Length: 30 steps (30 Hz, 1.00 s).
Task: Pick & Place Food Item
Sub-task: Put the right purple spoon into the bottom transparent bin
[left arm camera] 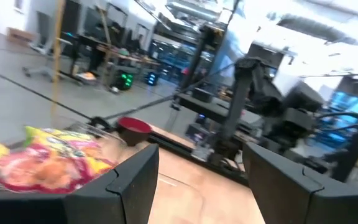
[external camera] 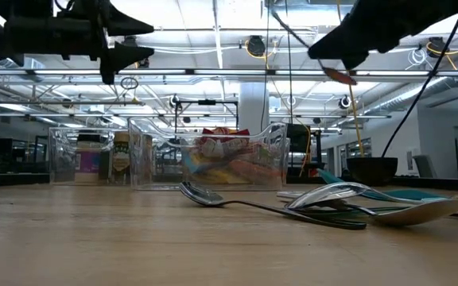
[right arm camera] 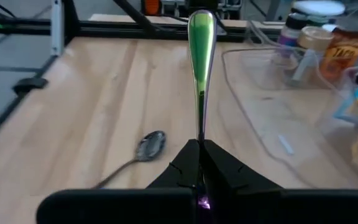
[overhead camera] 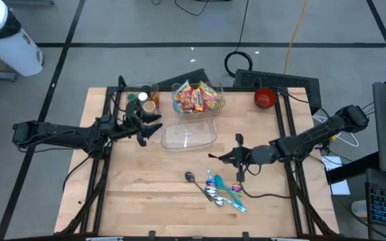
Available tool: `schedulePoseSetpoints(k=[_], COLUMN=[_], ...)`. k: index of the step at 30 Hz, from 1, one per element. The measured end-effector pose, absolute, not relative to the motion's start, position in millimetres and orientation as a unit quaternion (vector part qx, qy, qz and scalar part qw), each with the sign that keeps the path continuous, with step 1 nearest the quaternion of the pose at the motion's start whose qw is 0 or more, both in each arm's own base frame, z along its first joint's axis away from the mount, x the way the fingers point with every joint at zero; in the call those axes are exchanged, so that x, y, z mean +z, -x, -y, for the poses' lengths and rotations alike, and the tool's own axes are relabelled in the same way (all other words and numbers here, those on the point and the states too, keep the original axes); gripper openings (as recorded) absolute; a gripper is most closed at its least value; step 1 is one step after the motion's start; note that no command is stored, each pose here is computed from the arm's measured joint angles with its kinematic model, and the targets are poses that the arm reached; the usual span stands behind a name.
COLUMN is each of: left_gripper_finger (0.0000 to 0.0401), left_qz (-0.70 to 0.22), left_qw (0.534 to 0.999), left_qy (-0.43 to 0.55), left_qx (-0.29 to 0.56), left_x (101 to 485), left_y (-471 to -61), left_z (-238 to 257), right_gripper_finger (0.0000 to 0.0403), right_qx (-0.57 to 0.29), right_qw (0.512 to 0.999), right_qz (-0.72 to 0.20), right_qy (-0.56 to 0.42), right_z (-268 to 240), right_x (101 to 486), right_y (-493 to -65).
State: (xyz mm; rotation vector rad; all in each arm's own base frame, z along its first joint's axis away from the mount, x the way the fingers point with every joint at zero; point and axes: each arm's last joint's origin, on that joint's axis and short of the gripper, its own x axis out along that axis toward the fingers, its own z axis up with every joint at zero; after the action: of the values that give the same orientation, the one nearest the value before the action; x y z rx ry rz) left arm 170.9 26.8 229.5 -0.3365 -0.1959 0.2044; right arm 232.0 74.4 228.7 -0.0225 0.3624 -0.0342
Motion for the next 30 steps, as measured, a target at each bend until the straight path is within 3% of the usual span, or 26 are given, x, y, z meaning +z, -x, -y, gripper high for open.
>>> schedulePoseSetpoints(k=[3, 11, 22, 30], left_gripper_finger=[0.0241, 0.0241, 0.0241, 0.0241], left_qz=[0.105, 0.101, 0.098, 0.110], left_qw=[0.976, 0.988, 0.992, 0.992], left_qy=[0.169, 0.101, 0.057, 0.031], left_qx=[0.084, 0.059, 0.058, 0.059], left_x=[227.7, 227.7, 251.6, 260.3], left_y=[-177.6, -216.5, -311.1, -344.1], left_z=[-24.3, -14.9, -9.6, -8.7], right_gripper_finger=[0.0000, 0.0000, 0.0000, 0.0000], right_qx=[-0.039, -0.218, -0.267, -0.287], right_qw=[0.984, 0.954, 0.933, 0.925], right_qz=[-0.169, -0.131, -0.079, -0.074], right_qy=[0.041, 0.161, 0.230, 0.240], right_z=[-67.1, -47.5, -49.0, -49.9], right_x=[228.0, 234.8, 232.3, 233.2], right_y=[-238.5, -248.3, -268.4, -269.5])
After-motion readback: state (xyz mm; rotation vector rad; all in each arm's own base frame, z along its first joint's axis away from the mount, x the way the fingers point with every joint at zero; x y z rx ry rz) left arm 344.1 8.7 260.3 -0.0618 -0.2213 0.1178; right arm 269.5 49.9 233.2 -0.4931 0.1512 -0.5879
